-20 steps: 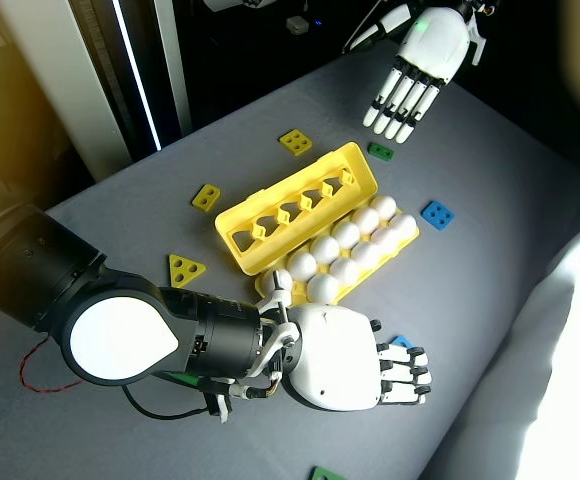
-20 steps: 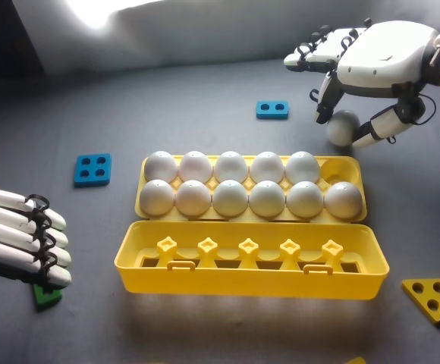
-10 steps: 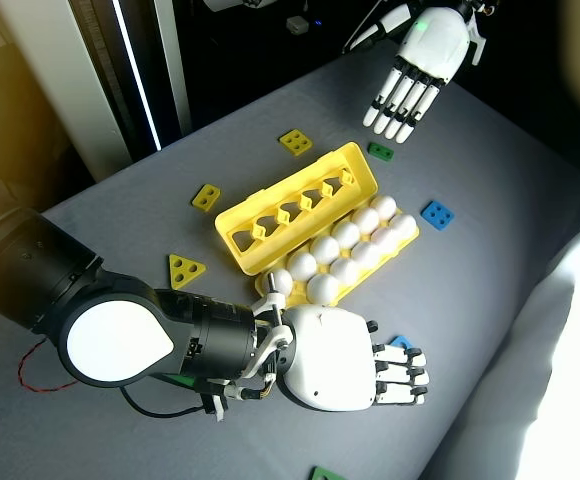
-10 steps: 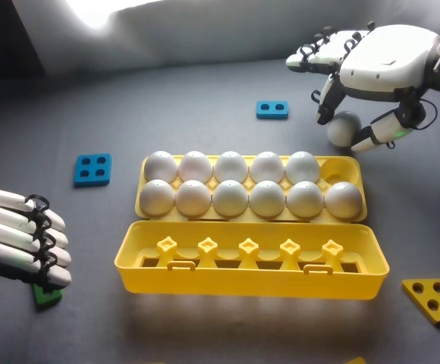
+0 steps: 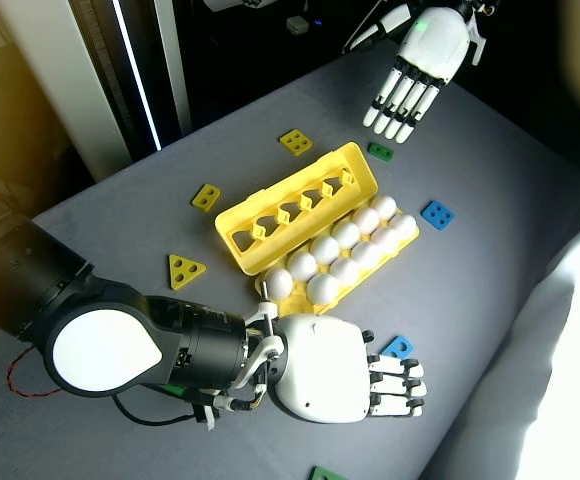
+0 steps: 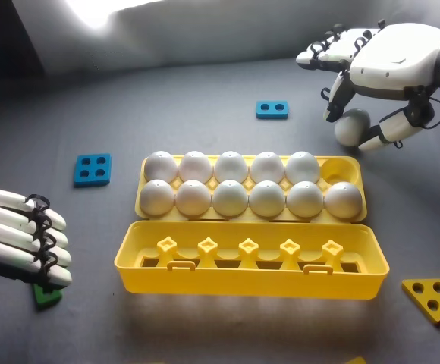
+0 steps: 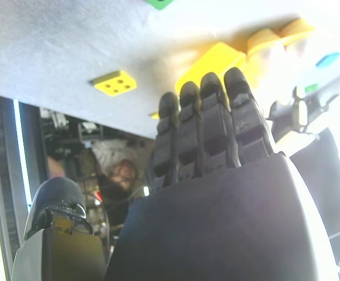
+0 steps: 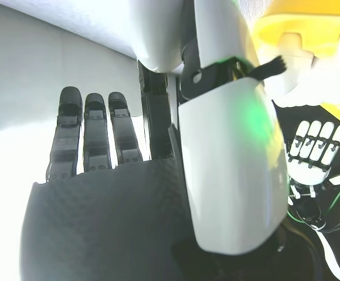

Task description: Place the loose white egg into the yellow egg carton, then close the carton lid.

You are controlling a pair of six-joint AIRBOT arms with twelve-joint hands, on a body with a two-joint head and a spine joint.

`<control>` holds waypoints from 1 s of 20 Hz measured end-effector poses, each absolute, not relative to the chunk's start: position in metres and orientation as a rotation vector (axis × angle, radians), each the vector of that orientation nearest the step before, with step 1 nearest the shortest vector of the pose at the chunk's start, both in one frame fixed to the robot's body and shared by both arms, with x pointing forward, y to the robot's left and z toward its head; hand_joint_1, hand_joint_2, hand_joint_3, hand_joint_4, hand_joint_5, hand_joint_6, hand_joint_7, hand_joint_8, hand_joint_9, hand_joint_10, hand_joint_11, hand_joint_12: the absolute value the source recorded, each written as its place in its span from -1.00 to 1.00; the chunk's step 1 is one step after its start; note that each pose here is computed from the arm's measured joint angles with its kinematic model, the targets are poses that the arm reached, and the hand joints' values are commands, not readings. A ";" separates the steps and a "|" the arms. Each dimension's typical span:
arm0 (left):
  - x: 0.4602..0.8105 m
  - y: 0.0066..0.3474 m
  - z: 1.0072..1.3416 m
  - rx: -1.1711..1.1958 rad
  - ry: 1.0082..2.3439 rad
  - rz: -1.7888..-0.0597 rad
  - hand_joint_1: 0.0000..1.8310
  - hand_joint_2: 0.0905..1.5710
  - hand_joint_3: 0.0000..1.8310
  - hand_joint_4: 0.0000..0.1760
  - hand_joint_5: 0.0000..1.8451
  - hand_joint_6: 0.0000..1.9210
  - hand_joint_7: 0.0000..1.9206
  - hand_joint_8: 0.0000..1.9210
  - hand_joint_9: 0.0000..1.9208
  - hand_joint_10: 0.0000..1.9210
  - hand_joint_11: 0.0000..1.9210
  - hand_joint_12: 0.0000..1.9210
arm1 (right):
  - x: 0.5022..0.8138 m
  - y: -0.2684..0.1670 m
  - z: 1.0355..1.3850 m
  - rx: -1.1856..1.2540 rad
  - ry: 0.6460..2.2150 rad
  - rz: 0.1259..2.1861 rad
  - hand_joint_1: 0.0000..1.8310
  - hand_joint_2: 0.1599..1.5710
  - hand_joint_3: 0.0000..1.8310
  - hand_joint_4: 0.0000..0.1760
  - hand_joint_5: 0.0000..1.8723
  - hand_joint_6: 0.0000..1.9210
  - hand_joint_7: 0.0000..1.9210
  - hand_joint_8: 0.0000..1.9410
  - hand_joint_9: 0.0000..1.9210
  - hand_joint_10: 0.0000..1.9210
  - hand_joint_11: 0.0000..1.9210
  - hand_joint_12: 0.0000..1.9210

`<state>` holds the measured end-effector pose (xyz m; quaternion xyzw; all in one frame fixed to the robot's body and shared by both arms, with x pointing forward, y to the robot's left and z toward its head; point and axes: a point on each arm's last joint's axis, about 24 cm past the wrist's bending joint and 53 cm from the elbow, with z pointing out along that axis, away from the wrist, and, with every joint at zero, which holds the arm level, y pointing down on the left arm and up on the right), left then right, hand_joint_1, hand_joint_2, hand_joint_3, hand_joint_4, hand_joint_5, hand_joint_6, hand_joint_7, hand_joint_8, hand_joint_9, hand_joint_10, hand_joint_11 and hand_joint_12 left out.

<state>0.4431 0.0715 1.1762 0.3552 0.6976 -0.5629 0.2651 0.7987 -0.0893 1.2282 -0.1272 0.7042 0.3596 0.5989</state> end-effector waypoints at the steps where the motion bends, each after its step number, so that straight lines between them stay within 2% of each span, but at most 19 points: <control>1: 0.443 0.072 1.176 0.960 1.885 -1.520 -1.00 0.29 -1.00 -1.00 -0.74 -1.00 -0.76 -1.00 -0.83 -1.00 -1.00 -0.71 | 0.799 -0.089 1.228 -0.296 1.633 0.834 0.24 0.15 -1.00 -1.00 0.10 -1.00 -1.00 -1.00 -1.00 -1.00 -1.00 -0.62; 4: 0.445 0.073 1.176 0.956 1.887 -1.514 -1.00 0.30 -1.00 -1.00 -0.73 -1.00 -0.75 -1.00 -0.82 -1.00 -1.00 -0.71 | 0.799 -0.089 1.228 -0.295 1.633 0.834 0.21 0.15 -1.00 -1.00 0.10 -0.99 -1.00 -1.00 -1.00 -1.00 -1.00 -0.67; 10: 0.445 0.072 1.176 0.956 1.887 -1.514 -1.00 0.30 -1.00 -1.00 -0.74 -1.00 -0.75 -1.00 -0.83 -1.00 -1.00 -0.71 | 0.799 -0.089 1.228 -0.294 1.634 0.834 0.20 0.15 -1.00 -1.00 0.12 -0.99 -1.00 -1.00 -1.00 -1.00 -1.00 -0.60; 14: 0.445 0.073 1.176 0.956 1.887 -1.514 -1.00 0.29 -1.00 -1.00 -0.74 -1.00 -0.76 -1.00 -0.84 -1.00 -1.00 -0.72 | 0.799 -0.089 1.228 -0.291 1.633 0.836 0.19 0.16 -1.00 -1.00 0.13 -0.99 -1.00 -1.00 -1.00 -1.00 -1.00 -0.67; 15: 0.445 0.073 1.176 0.956 1.887 -1.514 -1.00 0.29 -1.00 -1.00 -0.74 -1.00 -0.76 -1.00 -0.83 -1.00 -1.00 -0.71 | 0.799 -0.089 1.228 -0.288 1.634 0.838 0.25 0.23 -0.99 -1.00 0.24 -0.34 -1.00 -1.00 -1.00 -1.00 -1.00 -0.56; 17: 0.445 0.073 1.176 0.956 1.887 -1.513 -1.00 0.30 -1.00 -1.00 -0.74 -1.00 -0.76 -1.00 -0.84 -1.00 -1.00 -0.71 | 0.798 -0.090 1.224 -0.282 1.640 0.845 0.24 0.25 -1.00 -1.00 0.21 -0.26 -1.00 -1.00 -1.00 -1.00 -1.00 -0.57; 20: 0.445 0.073 1.176 0.956 1.887 -1.513 -1.00 0.31 -1.00 -1.00 -0.74 -1.00 -0.76 -1.00 -0.84 -1.00 -1.00 -0.73 | 0.798 -0.090 1.224 -0.282 1.640 0.846 0.29 0.25 -1.00 -1.00 0.24 -0.30 -1.00 -1.00 -1.00 -1.00 -1.00 -0.61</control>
